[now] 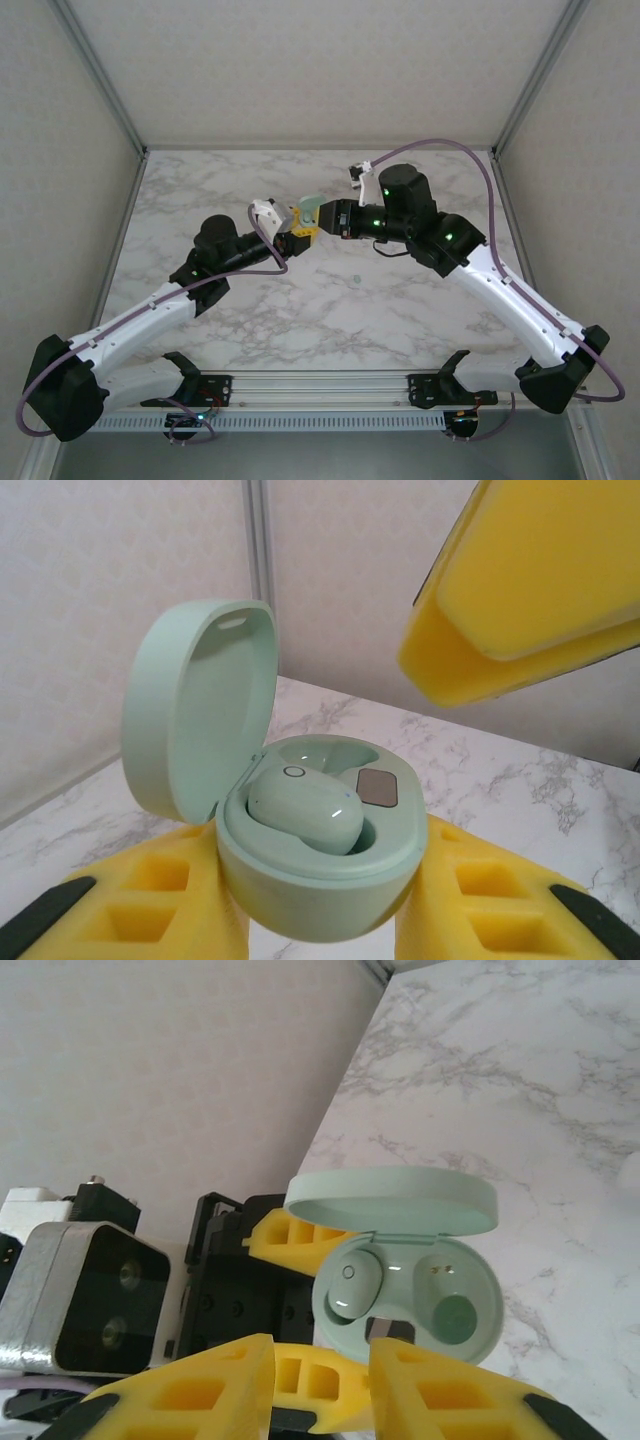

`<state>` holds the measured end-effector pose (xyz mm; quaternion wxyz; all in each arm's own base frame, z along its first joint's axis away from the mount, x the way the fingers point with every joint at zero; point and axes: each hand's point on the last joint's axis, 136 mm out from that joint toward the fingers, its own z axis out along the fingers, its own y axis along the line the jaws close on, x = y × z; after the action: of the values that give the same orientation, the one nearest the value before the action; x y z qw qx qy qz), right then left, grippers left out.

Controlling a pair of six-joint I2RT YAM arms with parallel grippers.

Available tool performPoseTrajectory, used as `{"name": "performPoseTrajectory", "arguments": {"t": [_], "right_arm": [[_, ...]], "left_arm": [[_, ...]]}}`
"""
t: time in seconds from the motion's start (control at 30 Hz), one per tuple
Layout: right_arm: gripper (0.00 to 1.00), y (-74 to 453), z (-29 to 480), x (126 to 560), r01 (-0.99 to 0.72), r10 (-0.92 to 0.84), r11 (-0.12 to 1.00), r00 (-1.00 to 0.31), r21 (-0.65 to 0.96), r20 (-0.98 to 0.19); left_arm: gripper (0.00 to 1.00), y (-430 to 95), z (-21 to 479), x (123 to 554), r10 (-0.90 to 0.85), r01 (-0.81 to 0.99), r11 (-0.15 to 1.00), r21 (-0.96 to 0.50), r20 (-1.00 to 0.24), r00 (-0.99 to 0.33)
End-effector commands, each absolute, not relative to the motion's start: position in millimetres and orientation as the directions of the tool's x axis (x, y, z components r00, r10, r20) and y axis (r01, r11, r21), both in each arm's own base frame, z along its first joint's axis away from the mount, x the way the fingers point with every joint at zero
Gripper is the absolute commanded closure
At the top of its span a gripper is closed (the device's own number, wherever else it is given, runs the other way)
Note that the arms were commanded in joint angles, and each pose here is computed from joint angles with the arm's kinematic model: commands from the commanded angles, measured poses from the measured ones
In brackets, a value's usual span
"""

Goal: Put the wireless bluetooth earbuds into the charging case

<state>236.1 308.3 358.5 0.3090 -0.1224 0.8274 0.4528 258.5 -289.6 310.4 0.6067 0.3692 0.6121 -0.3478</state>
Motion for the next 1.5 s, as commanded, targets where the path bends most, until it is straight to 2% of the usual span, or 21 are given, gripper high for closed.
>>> {"name": "performPoseTrajectory", "arguments": {"t": [0.0, 0.07, 0.17, 0.27, 0.43, 0.63, 1.0, 1.47], "right_arm": [[0.68, 282.5, 367.8, 237.3, -0.484, 0.130, 0.626, -0.708, 0.611, -0.694], [0.68, 258.3, 364.6, 241.6, -0.434, 0.173, 0.699, -0.669, 0.569, -0.723], [0.66, 207.3, 338.9, 251.0, -0.273, 0.194, 0.848, -0.636, 0.453, -0.747], [0.63, 163.4, 292.3, 255.5, -0.104, 0.186, 0.929, -0.697, 0.354, -0.692], [0.59, 163.2, 192.8, 252.9, -0.003, 0.192, 0.912, -0.881, 0.411, -0.432], [0.57, 198.4, 113.3, 252.9, -0.005, 0.099, 0.897, -0.972, 0.441, -0.212], [0.54, 215.7, 50.6, 273.8, -0.021, 0.016, 0.926, -0.995, 0.378, -0.095], [0.58, 227.3, 26.1, 282.2, -0.050, -0.038, 0.930, -0.998, 0.364, -0.041]], "left_arm": [[0.86, -286.0, 342.4, 251.8, -0.034, 0.871, 0.490, 0.038, -0.997, 0.063], [0.86, -283.7, 342.5, 250.8, -0.033, 0.867, 0.496, 0.040, -0.997, 0.065], [0.86, -279.0, 341.9, 247.9, -0.030, 0.862, 0.506, 0.039, -0.998, 0.063], [0.86, -273.6, 342.4, 243.5, -0.035, 0.858, 0.513, 0.034, -0.998, 0.061], [0.86, -265.9, 342.8, 238.8, -0.028, 0.847, 0.529, 0.040, -0.998, 0.065], [0.86, -260.8, 342.8, 235.8, -0.027, 0.840, 0.540, 0.043, -0.997, 0.068], [0.86, -258.6, 340.7, 234.8, -0.017, 0.837, 0.545, 0.044, -0.998, 0.064], [0.86, -261.0, 339.8, 237.9, 0.000, 0.836, 0.546, 0.054, -0.998, 0.065]]}}
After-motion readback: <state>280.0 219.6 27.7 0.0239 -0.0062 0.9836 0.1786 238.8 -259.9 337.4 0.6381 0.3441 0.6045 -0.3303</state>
